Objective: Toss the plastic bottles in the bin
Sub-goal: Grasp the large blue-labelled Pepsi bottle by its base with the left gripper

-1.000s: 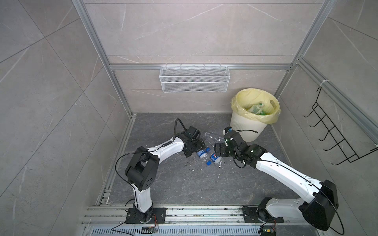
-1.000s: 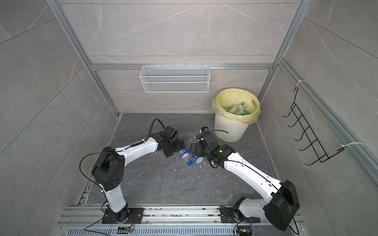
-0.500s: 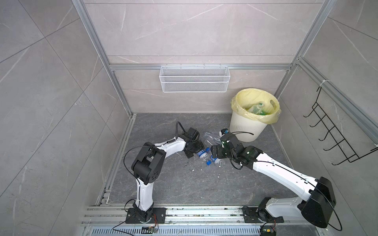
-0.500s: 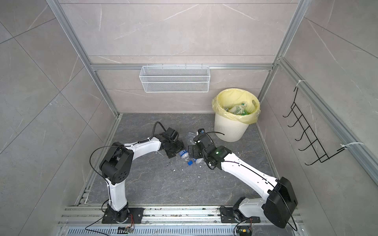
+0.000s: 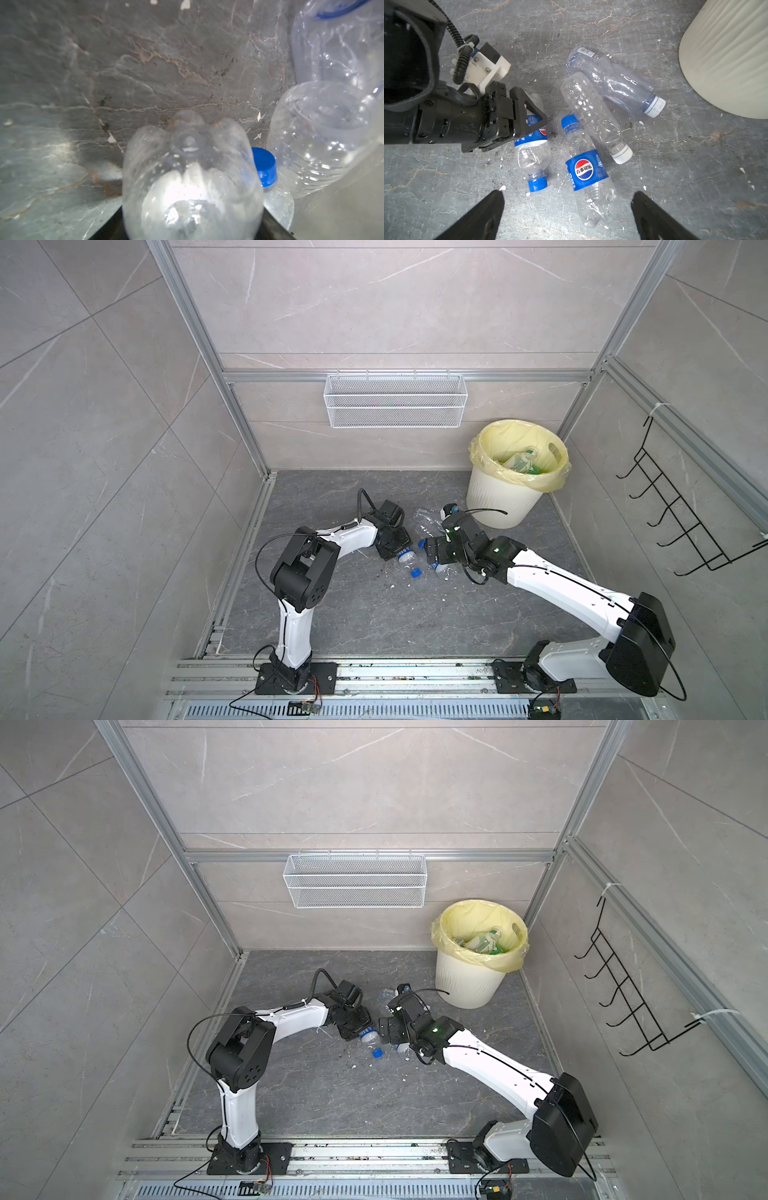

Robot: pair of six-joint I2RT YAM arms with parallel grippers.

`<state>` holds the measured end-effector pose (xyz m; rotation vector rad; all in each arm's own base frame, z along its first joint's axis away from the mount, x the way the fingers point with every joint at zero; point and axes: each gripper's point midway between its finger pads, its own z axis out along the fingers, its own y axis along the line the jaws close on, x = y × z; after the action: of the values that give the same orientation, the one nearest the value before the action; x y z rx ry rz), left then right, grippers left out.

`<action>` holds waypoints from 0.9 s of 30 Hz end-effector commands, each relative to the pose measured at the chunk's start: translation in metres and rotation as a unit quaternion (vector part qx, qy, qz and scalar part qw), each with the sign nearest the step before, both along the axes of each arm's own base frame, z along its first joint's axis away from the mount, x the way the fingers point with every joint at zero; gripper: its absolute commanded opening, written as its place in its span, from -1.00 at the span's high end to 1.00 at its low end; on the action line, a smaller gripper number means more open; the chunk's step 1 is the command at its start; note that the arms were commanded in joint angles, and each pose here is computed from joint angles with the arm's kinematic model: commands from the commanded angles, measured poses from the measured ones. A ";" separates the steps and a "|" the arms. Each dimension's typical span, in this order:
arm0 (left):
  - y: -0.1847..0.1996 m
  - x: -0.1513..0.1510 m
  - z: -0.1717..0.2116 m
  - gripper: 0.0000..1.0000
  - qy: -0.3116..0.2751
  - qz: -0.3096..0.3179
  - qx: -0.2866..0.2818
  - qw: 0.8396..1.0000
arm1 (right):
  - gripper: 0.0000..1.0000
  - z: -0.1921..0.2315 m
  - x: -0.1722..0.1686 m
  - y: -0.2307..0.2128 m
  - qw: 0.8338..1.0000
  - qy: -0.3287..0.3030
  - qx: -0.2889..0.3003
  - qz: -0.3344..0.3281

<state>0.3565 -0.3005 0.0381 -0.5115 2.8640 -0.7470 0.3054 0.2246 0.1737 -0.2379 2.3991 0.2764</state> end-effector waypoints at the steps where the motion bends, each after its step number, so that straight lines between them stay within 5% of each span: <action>1: 0.003 -0.001 0.004 -0.23 -0.004 -0.007 -0.006 1.000 | -0.99 0.000 0.000 0.005 1.000 0.002 0.008 0.000; 27: -0.005 0.003 0.103 0.02 -0.113 -0.045 -0.069 0.990 | -0.99 -0.002 -0.011 0.034 0.996 0.032 0.081 0.030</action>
<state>0.3583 -0.3004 0.1069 -0.3577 2.7209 -0.8639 0.2969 0.2510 0.1777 -0.2346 2.4080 0.4615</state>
